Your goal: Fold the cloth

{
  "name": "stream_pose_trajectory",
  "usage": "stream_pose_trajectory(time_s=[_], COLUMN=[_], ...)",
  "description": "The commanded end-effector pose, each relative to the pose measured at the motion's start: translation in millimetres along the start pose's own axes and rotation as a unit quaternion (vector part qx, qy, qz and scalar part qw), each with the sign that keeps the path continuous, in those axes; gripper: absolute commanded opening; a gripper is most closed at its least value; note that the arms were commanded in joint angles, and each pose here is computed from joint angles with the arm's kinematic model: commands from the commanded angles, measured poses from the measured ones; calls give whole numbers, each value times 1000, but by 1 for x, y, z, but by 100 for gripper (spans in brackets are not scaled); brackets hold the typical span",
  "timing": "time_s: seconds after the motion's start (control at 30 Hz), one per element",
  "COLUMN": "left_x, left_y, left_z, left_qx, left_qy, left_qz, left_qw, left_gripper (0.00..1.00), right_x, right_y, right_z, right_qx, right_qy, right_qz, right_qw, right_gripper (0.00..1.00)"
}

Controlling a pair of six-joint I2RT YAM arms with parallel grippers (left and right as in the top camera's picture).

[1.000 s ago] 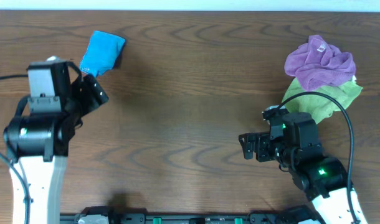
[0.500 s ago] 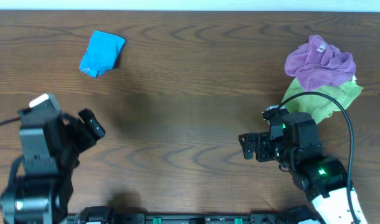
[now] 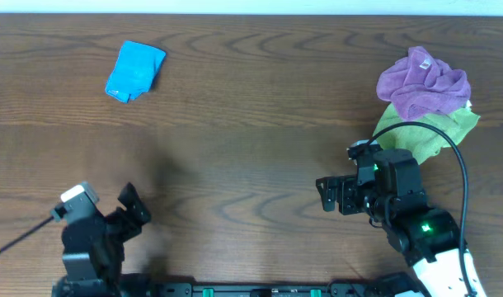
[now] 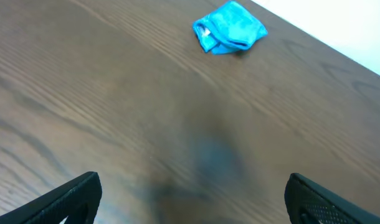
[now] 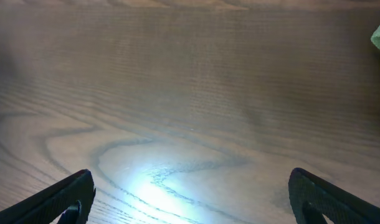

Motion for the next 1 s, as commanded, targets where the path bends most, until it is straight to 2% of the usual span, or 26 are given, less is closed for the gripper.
stream_pose_trajectory(time_s=[0.0, 0.23, 0.97], left_x=[10, 30, 68], left_y=[10, 13, 34], left_z=[3, 8, 33], left_qx=[1, 51, 38], left_qy=[-15, 4, 61], left_qz=[5, 95, 179], left_qw=[1000, 994, 981], left_gripper=[95, 95, 95], right_x=[0, 0, 0], right_y=[-1, -1, -1], right_z=[-1, -1, -1], right_qx=[0, 0, 0], right_qy=[-1, -1, -1], right_qz=[8, 8, 8], right_qw=[1000, 1000, 1000], right_gripper=[99, 99, 99])
Point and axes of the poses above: each gripper's point midway between its finger pads, its own z axis out along the fingers, its own y axis along the line the jaws close on, x = y × z, the point moved 8 cm from there along -z, back along the fingers, and after that the axes turned 14 degrees about -z, right-handed, at the moved point
